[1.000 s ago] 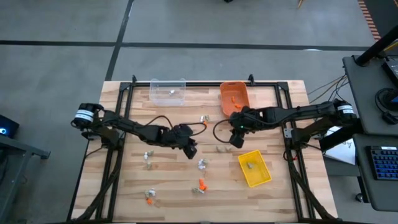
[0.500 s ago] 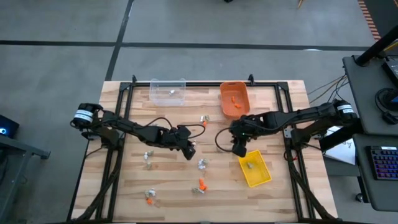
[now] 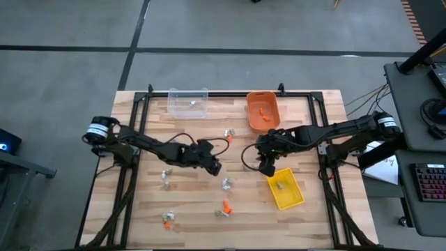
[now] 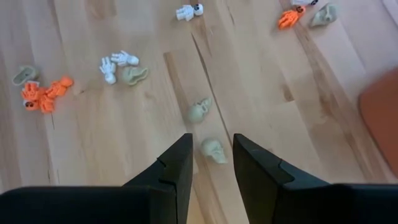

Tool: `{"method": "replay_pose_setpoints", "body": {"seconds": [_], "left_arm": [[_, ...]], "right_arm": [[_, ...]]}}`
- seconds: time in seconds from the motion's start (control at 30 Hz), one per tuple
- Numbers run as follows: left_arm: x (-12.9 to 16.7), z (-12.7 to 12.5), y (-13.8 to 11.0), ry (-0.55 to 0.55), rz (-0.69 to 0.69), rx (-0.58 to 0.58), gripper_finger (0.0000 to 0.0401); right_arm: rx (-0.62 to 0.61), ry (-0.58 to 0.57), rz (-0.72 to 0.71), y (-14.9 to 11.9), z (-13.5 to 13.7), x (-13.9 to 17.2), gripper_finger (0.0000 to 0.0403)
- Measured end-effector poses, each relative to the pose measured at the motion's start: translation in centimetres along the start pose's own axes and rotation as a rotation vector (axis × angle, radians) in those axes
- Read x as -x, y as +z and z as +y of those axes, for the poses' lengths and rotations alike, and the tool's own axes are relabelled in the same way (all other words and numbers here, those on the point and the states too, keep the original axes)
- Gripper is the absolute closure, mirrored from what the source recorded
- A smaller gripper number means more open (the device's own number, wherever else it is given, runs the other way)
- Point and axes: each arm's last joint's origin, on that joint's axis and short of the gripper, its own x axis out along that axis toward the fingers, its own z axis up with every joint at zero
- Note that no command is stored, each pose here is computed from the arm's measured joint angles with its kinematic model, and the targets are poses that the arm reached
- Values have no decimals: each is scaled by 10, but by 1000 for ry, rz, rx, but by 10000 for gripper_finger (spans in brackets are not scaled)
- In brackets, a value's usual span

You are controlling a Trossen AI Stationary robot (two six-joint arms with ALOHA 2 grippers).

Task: Sort Halloween decoration
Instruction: Put the white skeleton toy into the transparent bin

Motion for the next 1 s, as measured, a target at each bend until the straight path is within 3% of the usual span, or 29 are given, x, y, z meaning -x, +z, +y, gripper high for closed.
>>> {"method": "replay_pose_setpoints", "body": {"seconds": [0.37,0.87,1.0], "left_arm": [[-19,-11,-2,53,6,-72,291],[-40,-4,-16,137,18,-104,291],[-44,-2,-20,164,9,-158,291]], "right_arm": [[2,2,-7,1,0,0,303],[3,3,-11,1,0,0,306],[3,5,-16,2,1,0,306]]}}
